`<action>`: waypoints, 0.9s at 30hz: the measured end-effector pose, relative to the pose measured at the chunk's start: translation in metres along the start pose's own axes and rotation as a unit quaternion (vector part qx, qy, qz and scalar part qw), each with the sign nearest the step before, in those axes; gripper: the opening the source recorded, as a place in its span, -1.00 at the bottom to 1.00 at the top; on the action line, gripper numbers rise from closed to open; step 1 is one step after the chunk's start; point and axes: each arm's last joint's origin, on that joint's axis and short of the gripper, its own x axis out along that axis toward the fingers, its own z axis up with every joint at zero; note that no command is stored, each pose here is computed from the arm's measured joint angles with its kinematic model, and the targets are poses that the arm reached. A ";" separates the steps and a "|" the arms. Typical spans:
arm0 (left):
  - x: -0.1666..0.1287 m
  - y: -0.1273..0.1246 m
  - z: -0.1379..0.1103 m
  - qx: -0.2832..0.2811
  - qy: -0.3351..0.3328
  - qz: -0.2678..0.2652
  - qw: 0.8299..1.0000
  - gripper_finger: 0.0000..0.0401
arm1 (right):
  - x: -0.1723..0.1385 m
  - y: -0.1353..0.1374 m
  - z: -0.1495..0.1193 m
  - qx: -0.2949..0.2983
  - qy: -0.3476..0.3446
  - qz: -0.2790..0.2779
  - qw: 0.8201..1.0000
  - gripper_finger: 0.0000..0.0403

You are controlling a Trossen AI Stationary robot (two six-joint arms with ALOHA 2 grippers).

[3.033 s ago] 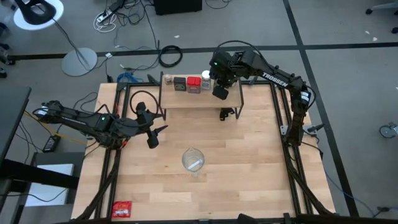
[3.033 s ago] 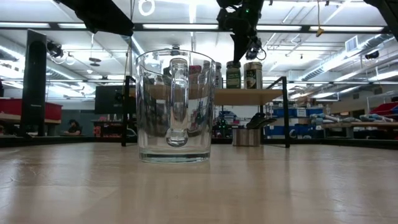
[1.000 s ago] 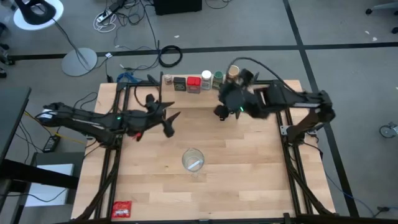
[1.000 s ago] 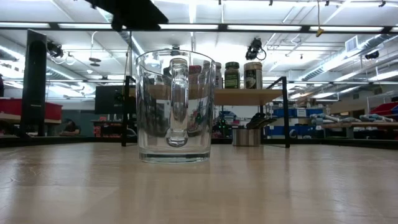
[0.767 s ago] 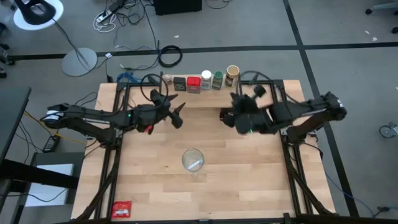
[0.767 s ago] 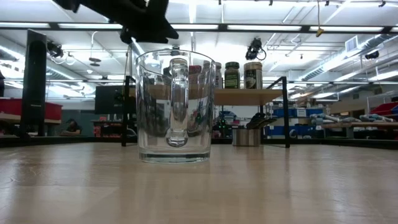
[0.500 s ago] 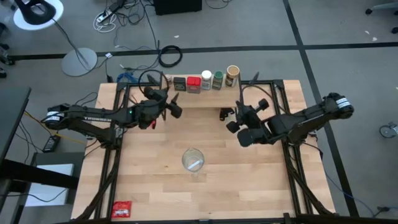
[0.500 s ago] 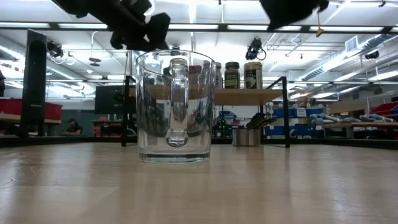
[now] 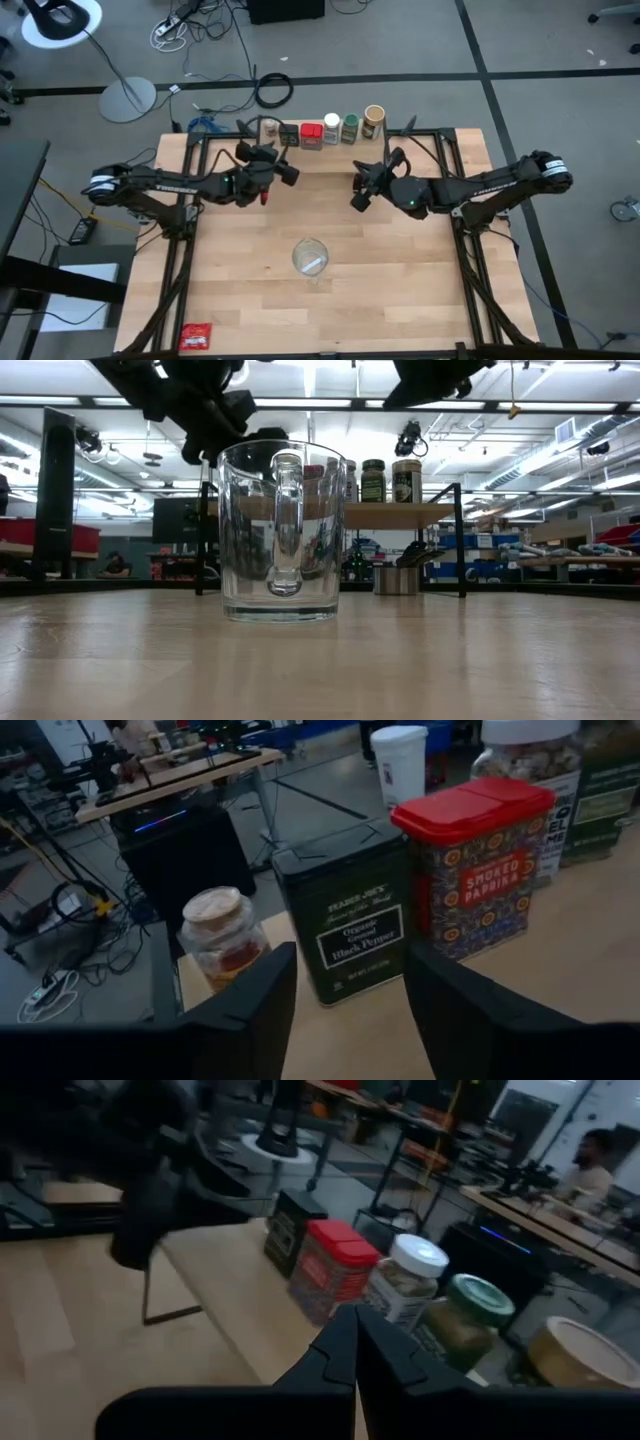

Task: Shelf spices
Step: Adjust the black seasoning can on the shelf

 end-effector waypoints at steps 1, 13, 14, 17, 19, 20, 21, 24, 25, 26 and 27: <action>0.002 -0.001 -0.001 -0.001 0.000 0.002 1.000 -0.07 | 0.001 0.000 -0.002 -0.001 -0.001 0.002 1.000 -1.00; 0.023 0.000 -0.009 -0.003 0.002 0.032 0.999 -0.09 | 0.006 -0.002 -0.011 -0.008 0.004 -0.004 1.000 -1.00; 0.024 -0.001 -0.010 0.000 0.004 0.032 0.999 -0.09 | 0.006 -0.002 -0.011 -0.008 0.004 -0.003 1.000 -1.00; 0.027 -0.002 -0.010 0.002 0.000 0.033 0.999 -0.09 | 0.006 -0.002 -0.011 -0.008 0.004 -0.003 1.000 -1.00; 0.028 -0.004 -0.011 0.000 -0.002 0.033 0.999 -0.10 | 0.006 -0.002 -0.011 -0.008 0.004 -0.003 1.000 -1.00; 0.028 -0.004 -0.012 0.001 0.000 0.032 0.999 -0.12 | 0.006 -0.002 -0.011 -0.008 0.004 -0.003 1.000 -1.00; 0.028 -0.004 -0.012 0.002 0.000 0.032 0.999 -0.14 | 0.006 -0.002 -0.011 -0.008 0.004 -0.003 1.000 -1.00; 0.025 -0.006 -0.012 0.003 -0.001 0.027 1.000 -0.23 | 0.006 -0.002 -0.011 -0.010 0.005 -0.003 1.000 -1.00; 0.024 -0.007 -0.012 0.003 -0.002 0.024 1.000 -0.28 | 0.006 -0.002 -0.011 -0.010 0.005 -0.003 1.000 -1.00; 0.022 -0.009 -0.012 0.004 -0.002 0.021 1.000 -0.33 | 0.006 -0.002 -0.011 -0.010 0.005 -0.003 1.000 -1.00; 0.021 -0.010 -0.012 0.003 -0.004 0.018 1.000 -0.38 | 0.006 -0.002 -0.011 -0.010 0.005 -0.003 1.000 -1.00</action>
